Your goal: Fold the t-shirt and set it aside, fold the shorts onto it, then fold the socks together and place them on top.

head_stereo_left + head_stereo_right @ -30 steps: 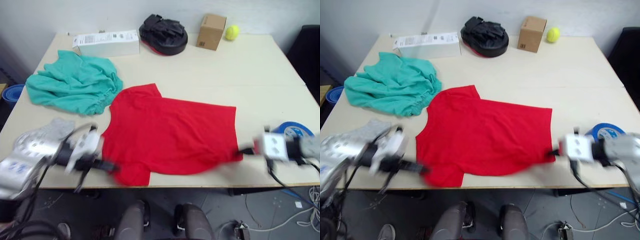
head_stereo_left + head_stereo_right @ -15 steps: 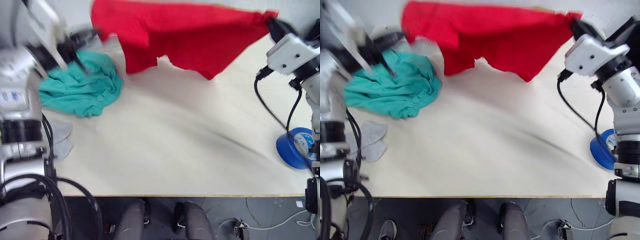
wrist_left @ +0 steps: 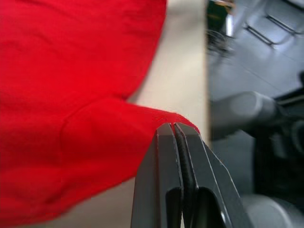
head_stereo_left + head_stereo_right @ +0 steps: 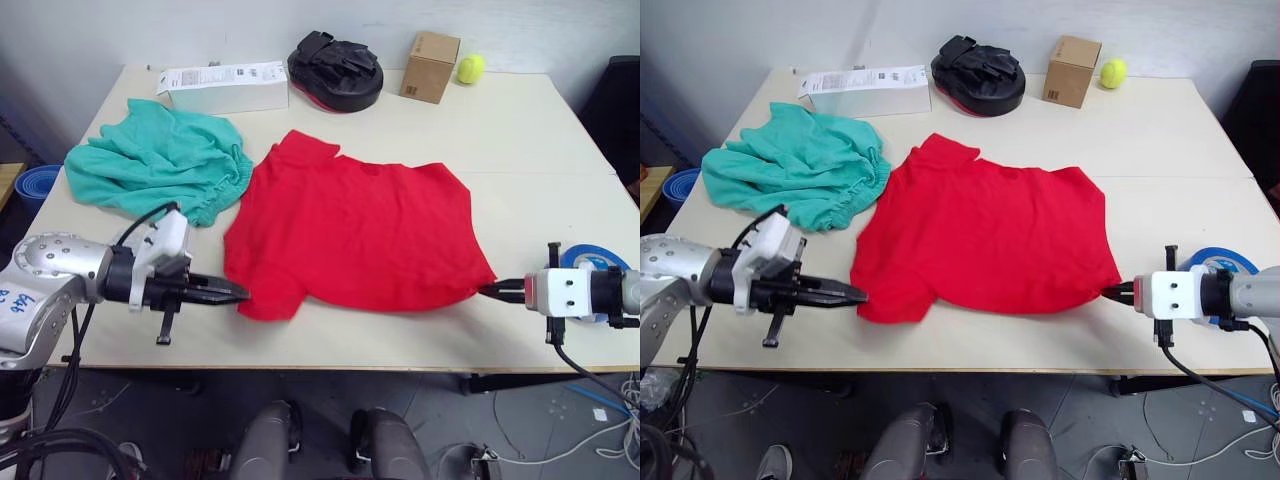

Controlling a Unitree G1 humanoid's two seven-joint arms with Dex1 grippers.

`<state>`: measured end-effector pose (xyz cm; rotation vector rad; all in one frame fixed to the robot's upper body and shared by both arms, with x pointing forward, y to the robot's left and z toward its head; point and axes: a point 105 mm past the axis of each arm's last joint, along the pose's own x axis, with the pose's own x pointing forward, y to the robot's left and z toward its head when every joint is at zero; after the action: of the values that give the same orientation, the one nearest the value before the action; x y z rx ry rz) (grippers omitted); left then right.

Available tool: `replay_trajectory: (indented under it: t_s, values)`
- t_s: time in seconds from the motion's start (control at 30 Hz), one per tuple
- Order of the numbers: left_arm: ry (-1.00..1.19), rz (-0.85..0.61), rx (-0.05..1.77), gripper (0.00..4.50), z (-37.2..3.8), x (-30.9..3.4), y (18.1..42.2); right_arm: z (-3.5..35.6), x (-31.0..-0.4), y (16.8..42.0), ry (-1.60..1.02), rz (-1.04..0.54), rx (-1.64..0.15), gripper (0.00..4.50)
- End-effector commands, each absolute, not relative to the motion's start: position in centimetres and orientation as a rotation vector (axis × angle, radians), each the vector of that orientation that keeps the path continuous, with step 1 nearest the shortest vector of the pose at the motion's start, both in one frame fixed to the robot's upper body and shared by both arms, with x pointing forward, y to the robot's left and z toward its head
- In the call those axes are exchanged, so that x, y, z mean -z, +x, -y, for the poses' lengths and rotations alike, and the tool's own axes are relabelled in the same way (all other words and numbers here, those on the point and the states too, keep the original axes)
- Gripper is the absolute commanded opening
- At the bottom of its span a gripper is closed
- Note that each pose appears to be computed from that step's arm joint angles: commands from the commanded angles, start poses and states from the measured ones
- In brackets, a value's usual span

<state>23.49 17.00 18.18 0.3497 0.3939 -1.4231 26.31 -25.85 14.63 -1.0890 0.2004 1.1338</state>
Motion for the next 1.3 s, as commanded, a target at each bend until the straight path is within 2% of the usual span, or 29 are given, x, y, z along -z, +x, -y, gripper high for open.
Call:
replay_trajectory:
  t_s: [0.03,0.17,0.4,0.83,1.3]
  values:
    - [0.345,-0.409,1.449,0.00,-16.7,-18.0,22.4,27.7,-14.9,26.0,-1.127,-0.248,-1.100,0.02]
    - [0.331,-0.436,1.431,0.00,-16.8,-16.9,22.0,28.9,-14.5,25.7,-1.091,-0.297,-1.077,0.02]
    - [0.294,-0.521,1.419,0.00,-17.6,-15.3,20.7,29.1,-13.2,23.9,-1.038,-0.392,-1.149,0.02]
    - [0.265,-0.542,1.427,0.00,-17.4,-15.0,19.7,27.8,-13.3,24.2,-1.018,-0.343,-1.140,0.02]
    - [0.262,-0.520,1.389,0.00,-17.5,-15.0,20.3,27.8,-13.7,24.5,-1.011,-0.325,-1.126,0.02]
